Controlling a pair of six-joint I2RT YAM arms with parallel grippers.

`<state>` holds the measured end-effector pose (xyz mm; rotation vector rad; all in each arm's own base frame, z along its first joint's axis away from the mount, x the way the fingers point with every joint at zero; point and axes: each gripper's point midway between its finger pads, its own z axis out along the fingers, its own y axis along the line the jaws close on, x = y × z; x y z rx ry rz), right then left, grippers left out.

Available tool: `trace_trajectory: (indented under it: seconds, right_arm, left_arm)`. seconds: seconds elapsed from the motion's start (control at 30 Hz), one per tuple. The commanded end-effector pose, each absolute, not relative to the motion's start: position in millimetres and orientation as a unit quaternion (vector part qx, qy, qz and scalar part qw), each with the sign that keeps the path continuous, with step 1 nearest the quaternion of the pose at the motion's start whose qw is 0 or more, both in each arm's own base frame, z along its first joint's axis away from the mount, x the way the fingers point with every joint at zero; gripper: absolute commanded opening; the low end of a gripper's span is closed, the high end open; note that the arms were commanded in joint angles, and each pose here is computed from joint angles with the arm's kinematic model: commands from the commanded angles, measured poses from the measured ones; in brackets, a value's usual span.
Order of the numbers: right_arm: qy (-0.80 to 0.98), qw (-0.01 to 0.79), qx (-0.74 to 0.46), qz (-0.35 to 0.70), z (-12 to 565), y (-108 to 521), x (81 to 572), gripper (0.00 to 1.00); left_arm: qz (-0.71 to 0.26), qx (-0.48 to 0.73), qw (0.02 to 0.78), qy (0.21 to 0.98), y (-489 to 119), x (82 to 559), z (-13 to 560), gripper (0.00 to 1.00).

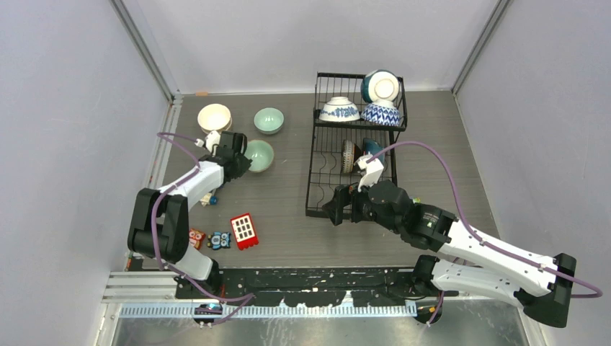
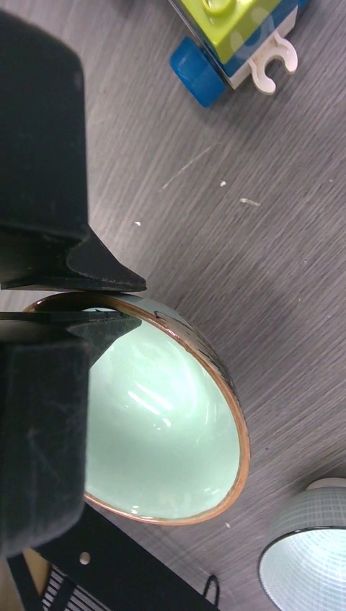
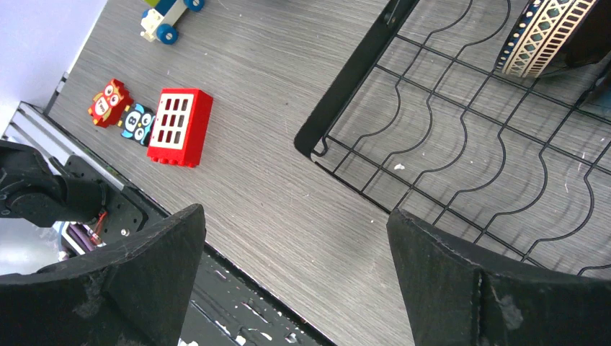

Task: Unload the bowls from the dish rack
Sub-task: Place the bowl at the center of the board.

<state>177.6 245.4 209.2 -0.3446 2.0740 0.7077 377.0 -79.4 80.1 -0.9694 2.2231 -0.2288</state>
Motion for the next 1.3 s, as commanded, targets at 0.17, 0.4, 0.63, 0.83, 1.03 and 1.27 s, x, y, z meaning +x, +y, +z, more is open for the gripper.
trace_trajectory:
  seconds: [0.17,0.4,0.63,0.83,1.03,1.27]
  right_arm:
    - [0.819,0.478,-0.120,0.293,222.9,230.3,177.2,1.00]
    - [0.815,0.485,-0.121,0.292,226.8,226.7,177.4,1.00]
    - [0.815,0.488,-0.124,0.286,229.9,225.9,178.9,1.00]
    - [0.817,0.488,-0.124,0.282,233.5,223.6,178.6,1.00]
    - [0.820,0.489,-0.118,0.274,234.2,218.2,178.6,1.00]
    - [0.818,0.495,-0.118,0.268,239.3,220.9,183.6,1.00]
  left_arm:
    - [-0.134,-0.435,0.418,0.787,-74.0,421.2,97.7,0.00]
    - [-0.126,-0.449,0.404,0.787,-62.9,425.5,84.0,0.00]
    - [-0.117,-0.450,0.401,0.789,-57.7,431.7,79.6,0.00]
    - [-0.111,-0.455,0.393,0.791,-53.3,437.8,72.2,0.01]
    - [-0.114,-0.447,0.392,0.796,-54.4,447.1,75.1,0.22]
    - [-0.124,-0.441,0.381,0.803,-57.2,445.2,74.3,0.41]
